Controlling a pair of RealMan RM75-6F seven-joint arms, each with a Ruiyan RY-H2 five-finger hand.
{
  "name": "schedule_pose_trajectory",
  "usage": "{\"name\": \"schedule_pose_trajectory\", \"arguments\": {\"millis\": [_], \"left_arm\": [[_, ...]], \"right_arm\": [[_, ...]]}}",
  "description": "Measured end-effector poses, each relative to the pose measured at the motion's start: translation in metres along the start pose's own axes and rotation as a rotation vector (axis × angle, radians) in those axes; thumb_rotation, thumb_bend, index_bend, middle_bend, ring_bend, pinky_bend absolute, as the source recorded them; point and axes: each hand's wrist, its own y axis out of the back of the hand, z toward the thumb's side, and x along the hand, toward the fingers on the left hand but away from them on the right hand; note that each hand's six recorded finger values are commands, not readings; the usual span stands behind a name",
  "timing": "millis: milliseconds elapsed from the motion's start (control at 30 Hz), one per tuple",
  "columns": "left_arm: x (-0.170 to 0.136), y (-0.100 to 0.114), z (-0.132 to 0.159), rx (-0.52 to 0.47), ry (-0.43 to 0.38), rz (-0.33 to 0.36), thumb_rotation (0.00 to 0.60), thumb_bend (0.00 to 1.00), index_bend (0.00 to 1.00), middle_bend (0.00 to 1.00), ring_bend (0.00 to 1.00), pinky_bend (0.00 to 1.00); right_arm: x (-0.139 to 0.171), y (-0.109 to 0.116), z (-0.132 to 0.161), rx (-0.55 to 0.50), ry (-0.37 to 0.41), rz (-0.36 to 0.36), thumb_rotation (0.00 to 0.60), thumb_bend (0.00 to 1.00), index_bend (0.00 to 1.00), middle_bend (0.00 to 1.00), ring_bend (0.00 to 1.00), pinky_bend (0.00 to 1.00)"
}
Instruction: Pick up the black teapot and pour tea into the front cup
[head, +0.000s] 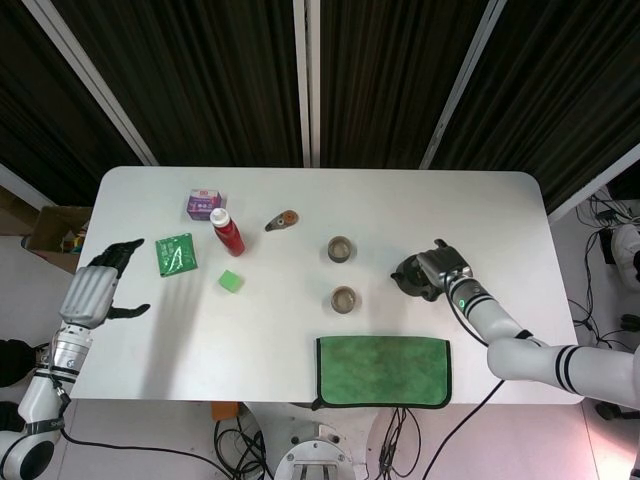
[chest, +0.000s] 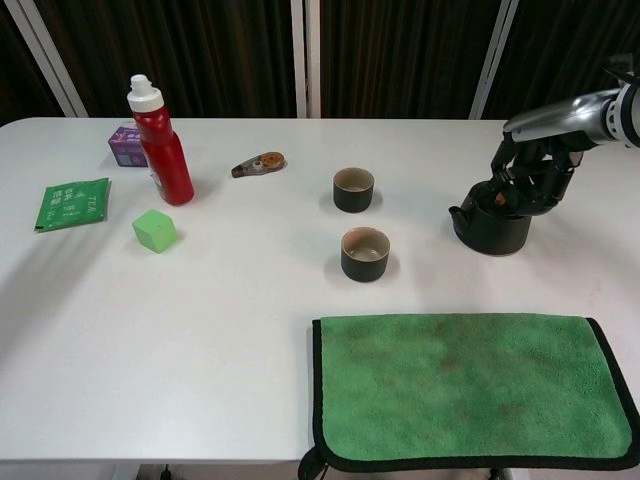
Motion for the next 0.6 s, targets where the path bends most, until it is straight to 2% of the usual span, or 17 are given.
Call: {"name": "schedule_pose_trajectory", "arguments": {"millis": [233,600], "left_arm": [[0.0004,-0.0009,-0.0006,-0.002,0.000,-0.003,0.600,0.03,0.09,0.13,0.13,0.27],[0.0004,-0.0020,-0.0024,-0.002,0.005,-0.006,0.600,0.03,0.09,0.13,0.13,0.27]], "right_arm": [[-0.0022,0.0007,-0.0018,-0.023,0.001,-0.004,0.600,0.30,0.75,0.80,0.62,0.00],[-0.0066,0.0011,-0.0026,-0.051,0.000,-0.022,0.600,0.34,0.77,0.83,0.66,0.11]]}}
